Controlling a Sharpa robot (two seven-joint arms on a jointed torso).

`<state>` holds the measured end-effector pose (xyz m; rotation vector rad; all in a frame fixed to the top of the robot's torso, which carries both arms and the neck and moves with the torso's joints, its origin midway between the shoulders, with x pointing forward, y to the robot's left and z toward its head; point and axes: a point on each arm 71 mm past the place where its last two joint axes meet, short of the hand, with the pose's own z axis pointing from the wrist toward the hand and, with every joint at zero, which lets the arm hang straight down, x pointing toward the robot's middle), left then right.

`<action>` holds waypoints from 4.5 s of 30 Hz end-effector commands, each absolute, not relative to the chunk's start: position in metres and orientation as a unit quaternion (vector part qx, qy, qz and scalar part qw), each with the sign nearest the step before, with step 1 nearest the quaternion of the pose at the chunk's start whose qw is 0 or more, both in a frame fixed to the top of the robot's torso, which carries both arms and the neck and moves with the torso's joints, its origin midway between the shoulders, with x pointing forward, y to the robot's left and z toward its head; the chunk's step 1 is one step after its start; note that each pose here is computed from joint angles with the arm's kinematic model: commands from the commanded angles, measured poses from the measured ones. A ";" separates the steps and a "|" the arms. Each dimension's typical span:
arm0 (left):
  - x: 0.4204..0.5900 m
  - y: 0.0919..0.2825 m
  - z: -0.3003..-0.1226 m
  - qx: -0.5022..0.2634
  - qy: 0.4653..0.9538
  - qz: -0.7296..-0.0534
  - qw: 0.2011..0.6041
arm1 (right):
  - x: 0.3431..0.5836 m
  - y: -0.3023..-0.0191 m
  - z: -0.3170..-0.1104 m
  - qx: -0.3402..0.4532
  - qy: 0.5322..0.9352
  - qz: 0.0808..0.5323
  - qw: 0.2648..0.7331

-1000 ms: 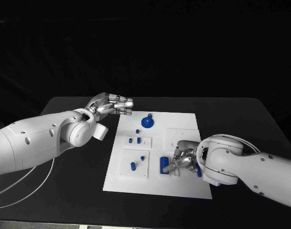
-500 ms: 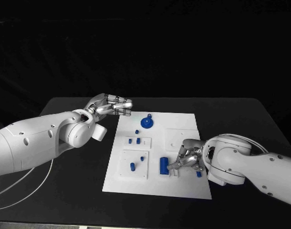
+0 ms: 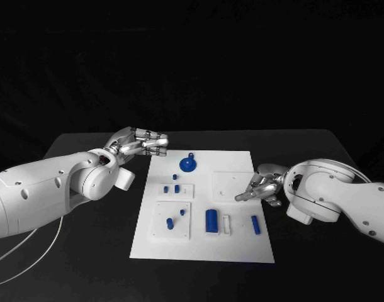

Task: Assemble the parts on the task board

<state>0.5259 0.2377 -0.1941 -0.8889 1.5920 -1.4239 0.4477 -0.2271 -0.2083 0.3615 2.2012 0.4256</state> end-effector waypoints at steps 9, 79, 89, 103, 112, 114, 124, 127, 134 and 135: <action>0.525 0.236 -0.197 -0.348 0.630 -0.569 0.397 | 0.430 -0.249 -0.218 0.114 0.905 0.111 0.395; 0.520 0.243 -0.207 -0.359 0.637 -0.556 0.394 | 0.404 -0.210 -0.292 0.145 0.917 0.126 0.349; 0.520 0.243 -0.208 -0.359 0.640 -0.555 0.391 | 0.405 -0.201 -0.283 0.215 0.890 0.179 0.360; 0.520 0.241 -0.208 -0.357 0.645 -0.554 0.388 | 0.408 -0.192 -0.277 0.267 0.868 0.211 0.361; 0.520 0.241 -0.209 -0.356 0.647 -0.553 0.386 | 0.408 -0.187 -0.278 0.261 0.879 0.204 0.344; 0.520 0.240 -0.209 -0.356 0.647 -0.553 0.386 | 0.408 -0.186 -0.279 0.256 0.883 0.200 0.339; 0.520 0.240 -0.209 -0.355 0.649 -0.552 0.385 | 0.407 -0.182 -0.281 0.231 0.896 0.189 0.327; 0.519 0.240 -0.209 -0.355 0.649 -0.552 0.384 | 0.406 -0.180 -0.282 0.215 0.904 0.184 0.319; 0.519 0.240 -0.209 -0.354 0.652 -0.552 0.380 | 0.405 -0.178 -0.282 0.198 0.910 0.177 0.319; 0.519 0.240 -0.209 -0.354 0.652 -0.552 0.380 | 0.405 -0.178 -0.282 0.197 0.910 0.177 0.319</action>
